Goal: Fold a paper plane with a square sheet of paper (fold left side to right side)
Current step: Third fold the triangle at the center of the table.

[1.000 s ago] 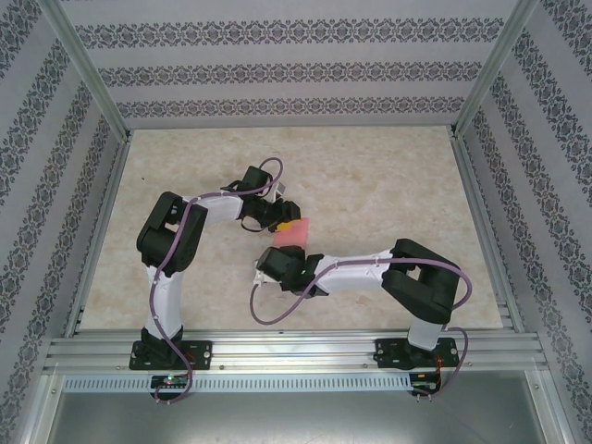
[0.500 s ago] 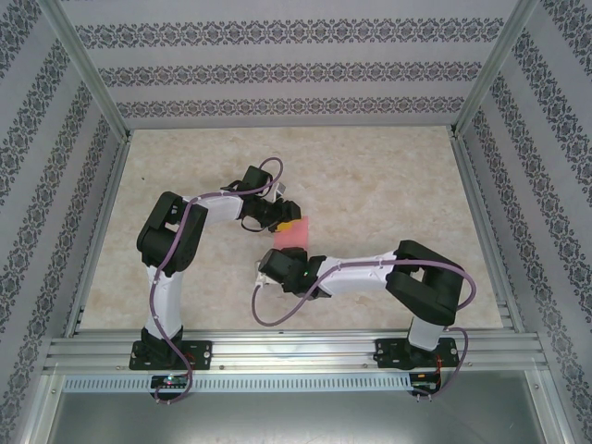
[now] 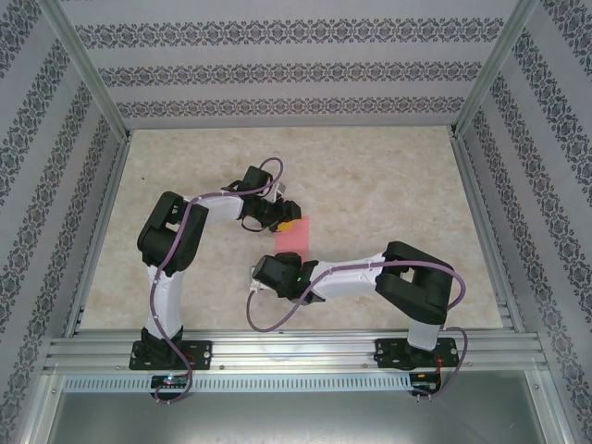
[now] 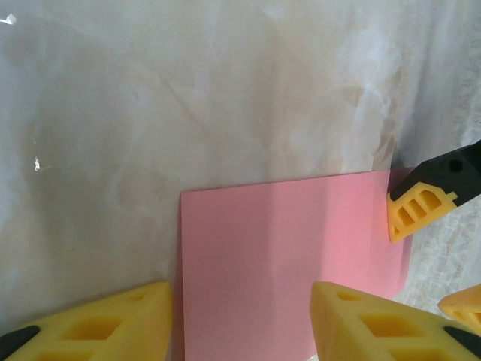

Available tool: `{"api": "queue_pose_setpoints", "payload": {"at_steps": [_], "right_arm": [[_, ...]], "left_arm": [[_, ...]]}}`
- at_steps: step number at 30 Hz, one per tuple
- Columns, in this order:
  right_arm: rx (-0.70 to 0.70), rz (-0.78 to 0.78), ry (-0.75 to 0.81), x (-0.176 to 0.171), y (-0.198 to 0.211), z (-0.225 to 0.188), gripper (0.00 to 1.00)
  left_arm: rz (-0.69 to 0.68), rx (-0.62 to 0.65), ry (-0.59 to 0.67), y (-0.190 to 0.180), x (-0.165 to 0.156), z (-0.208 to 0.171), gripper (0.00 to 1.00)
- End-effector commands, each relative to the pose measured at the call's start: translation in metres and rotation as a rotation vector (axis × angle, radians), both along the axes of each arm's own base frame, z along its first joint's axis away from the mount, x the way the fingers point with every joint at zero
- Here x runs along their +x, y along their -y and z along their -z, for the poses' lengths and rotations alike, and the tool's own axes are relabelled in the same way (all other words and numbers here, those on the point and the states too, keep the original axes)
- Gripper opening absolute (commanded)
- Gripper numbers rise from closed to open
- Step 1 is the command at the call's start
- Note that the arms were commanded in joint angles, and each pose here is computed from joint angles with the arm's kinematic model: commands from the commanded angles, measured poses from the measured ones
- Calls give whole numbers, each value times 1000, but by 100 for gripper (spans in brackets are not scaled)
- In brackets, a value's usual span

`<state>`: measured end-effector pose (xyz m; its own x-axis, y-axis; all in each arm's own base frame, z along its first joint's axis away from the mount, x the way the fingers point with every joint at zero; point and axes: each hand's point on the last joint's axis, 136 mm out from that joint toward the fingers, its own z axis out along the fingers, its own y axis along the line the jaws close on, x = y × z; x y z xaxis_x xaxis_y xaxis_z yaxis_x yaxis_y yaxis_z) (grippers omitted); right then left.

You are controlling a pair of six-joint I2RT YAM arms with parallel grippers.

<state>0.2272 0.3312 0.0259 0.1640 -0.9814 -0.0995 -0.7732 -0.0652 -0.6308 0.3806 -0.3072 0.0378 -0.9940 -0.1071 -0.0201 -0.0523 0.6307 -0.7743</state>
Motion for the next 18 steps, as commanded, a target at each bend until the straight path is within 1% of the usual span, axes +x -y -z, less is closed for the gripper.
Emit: {"api": "queue_pose_setpoints", "payload": {"at_steps": [1, 8, 14, 18], "right_arm": [[42, 5, 30, 3, -14, -7, 51], [15, 9, 27, 9, -12, 2, 51], [38, 24, 41, 20, -18, -4, 51], [54, 28, 59, 25, -22, -10, 48]], "left_arm": [[2, 59, -60, -1, -11, 34, 50], [2, 59, -62, -2, -12, 35, 50], [2, 60, -62, -2, -12, 36, 50], [1, 60, -64, -2, -12, 36, 50]]}}
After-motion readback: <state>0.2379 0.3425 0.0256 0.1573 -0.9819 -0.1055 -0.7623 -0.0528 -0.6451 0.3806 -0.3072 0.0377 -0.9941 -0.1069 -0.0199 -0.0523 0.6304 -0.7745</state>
